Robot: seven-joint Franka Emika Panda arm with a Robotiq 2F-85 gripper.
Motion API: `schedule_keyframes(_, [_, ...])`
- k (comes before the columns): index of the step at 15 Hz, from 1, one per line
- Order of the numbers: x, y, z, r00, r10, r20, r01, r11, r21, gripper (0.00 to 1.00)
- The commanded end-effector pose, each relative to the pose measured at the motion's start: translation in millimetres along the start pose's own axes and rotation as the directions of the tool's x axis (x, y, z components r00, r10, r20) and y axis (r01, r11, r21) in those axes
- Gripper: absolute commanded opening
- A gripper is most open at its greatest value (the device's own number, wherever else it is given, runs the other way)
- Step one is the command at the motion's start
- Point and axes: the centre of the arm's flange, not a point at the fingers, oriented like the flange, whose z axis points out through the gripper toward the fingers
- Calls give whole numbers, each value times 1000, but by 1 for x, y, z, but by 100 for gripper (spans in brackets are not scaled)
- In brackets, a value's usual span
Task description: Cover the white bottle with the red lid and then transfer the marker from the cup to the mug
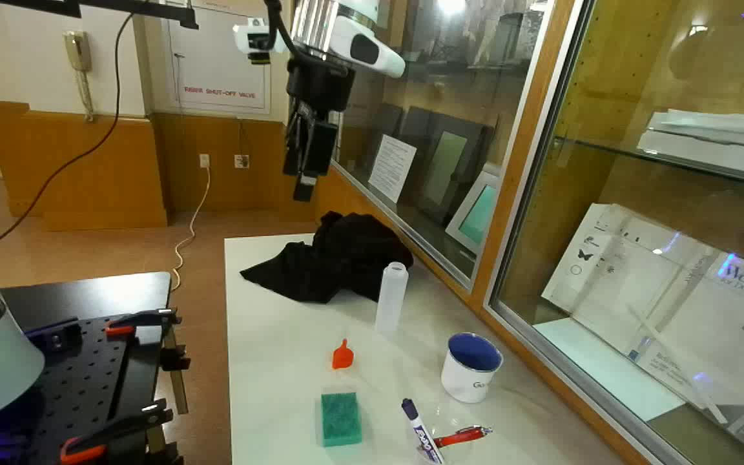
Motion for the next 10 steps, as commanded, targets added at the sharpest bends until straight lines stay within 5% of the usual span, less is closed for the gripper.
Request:
schedule_keyframes(1, [0,0,0,1000,0,0,0,1000,0,100])
schedule_keyframes(10, [4,2,5,1000,14,-9,-14,1000,-8,100])
